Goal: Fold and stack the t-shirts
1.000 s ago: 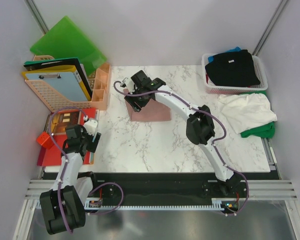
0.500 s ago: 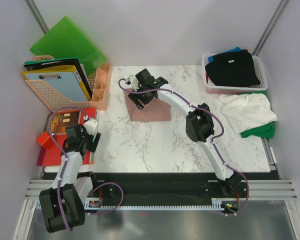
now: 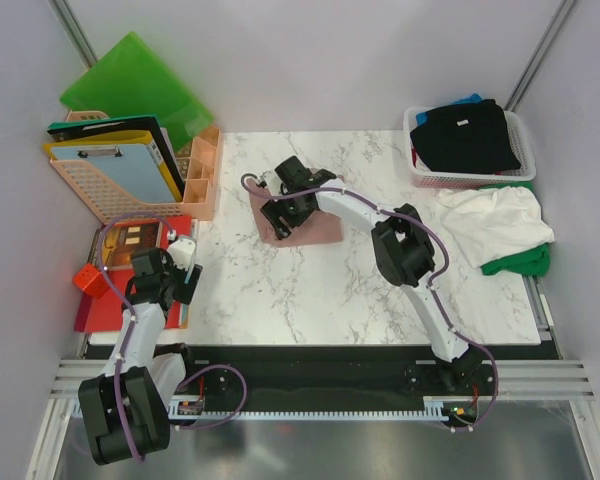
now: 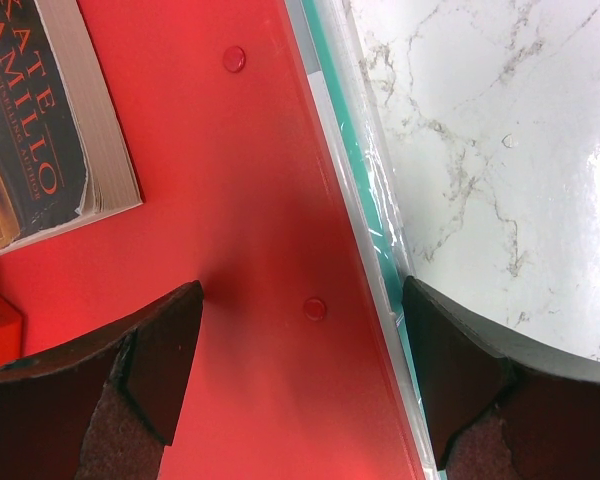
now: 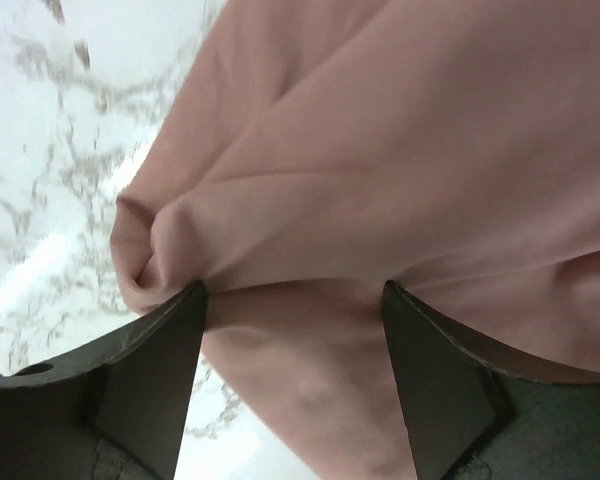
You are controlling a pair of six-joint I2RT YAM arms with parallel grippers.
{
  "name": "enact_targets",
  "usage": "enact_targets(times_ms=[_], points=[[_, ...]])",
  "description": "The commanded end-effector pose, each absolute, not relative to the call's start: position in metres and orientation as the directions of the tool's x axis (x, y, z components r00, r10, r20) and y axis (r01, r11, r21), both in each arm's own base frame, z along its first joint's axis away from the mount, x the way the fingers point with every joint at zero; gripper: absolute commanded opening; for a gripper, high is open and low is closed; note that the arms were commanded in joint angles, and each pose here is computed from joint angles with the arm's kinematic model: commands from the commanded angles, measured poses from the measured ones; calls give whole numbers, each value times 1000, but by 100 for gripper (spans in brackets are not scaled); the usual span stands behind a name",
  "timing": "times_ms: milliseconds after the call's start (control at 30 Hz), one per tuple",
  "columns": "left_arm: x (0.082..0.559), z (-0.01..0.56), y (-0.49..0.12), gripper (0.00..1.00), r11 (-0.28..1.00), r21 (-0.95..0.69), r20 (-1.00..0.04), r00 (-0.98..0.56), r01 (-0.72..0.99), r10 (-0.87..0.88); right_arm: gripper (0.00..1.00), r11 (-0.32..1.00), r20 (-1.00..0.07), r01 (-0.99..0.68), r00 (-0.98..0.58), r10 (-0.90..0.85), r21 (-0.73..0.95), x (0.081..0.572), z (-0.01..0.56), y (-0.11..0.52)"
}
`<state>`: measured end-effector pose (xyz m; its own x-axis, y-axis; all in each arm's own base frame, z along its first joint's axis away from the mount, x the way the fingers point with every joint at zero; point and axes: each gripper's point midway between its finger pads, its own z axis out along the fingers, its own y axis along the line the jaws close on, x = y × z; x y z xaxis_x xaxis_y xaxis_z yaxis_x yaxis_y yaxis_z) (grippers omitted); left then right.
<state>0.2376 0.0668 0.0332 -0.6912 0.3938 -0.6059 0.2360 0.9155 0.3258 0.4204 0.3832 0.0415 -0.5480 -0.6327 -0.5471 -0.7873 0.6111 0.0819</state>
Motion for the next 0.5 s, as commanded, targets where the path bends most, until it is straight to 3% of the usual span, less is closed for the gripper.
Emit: enact_targets(times_ms=[0, 233, 467], points=[[215, 11, 71, 88, 922, 311, -529, -764, 232, 370, 79, 580, -628, -800, -533, -568, 155, 402, 89, 395], [216, 12, 72, 88, 922, 314, -531, -763, 226, 368, 77, 546, -554, -803, -574, -603, 239, 341, 63, 382], [215, 12, 72, 88, 922, 316, -531, -763, 225, 368, 75, 490, -602, -853, -488, -632, 177, 299, 78, 400]])
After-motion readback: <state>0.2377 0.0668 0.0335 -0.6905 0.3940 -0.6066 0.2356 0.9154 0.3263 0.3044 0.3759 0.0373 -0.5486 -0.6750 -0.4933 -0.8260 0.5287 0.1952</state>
